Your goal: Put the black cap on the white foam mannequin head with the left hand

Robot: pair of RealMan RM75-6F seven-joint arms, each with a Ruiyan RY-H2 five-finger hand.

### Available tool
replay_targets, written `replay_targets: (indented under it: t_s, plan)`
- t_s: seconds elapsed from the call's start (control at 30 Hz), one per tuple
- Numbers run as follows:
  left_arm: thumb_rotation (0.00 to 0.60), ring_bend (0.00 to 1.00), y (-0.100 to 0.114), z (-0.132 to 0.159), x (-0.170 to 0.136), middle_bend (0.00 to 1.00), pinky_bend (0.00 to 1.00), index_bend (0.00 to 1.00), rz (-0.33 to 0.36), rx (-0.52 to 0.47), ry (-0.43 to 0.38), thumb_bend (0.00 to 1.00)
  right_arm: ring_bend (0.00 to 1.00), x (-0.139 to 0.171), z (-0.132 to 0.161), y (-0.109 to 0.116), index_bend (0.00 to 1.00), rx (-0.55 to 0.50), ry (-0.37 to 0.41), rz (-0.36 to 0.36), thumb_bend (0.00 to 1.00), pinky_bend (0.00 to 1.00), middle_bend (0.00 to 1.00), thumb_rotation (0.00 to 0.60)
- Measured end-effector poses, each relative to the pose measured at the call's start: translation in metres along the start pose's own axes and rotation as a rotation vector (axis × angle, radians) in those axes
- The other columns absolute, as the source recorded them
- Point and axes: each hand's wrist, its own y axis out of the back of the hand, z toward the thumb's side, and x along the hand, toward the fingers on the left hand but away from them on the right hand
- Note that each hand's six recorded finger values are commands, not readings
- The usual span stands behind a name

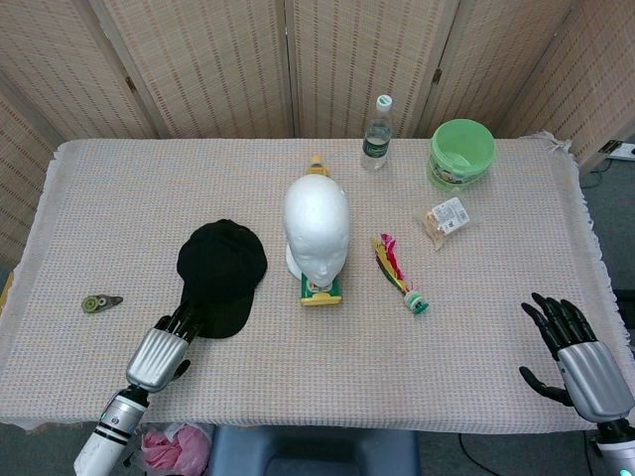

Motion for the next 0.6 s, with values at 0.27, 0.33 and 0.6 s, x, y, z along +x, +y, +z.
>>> replay_targets:
  t_s: [0.27,0.33,0.6]
  plan:
    - [0.600,0.10,-0.005,0.008,0.011,0.17,0.34,0.25,0.047,-0.005,0.026,0.26,0.00,0.000,0.001,0.000,0.00,0.001,0.003,0.001,0.19,0.00,0.00,0.600]
    - [0.600,0.11,-0.007,0.010,0.013,0.19,0.34,0.27,0.070,-0.001,0.027,0.26,0.00,0.000,0.001,0.000,0.00,0.000,0.003,-0.002,0.19,0.00,0.00,0.600]
    - [0.600,0.14,-0.012,0.009,0.020,0.24,0.35,0.30,0.131,-0.005,0.050,0.26,0.00,0.000,0.000,0.001,0.00,0.000,0.001,-0.007,0.19,0.00,0.00,0.600]
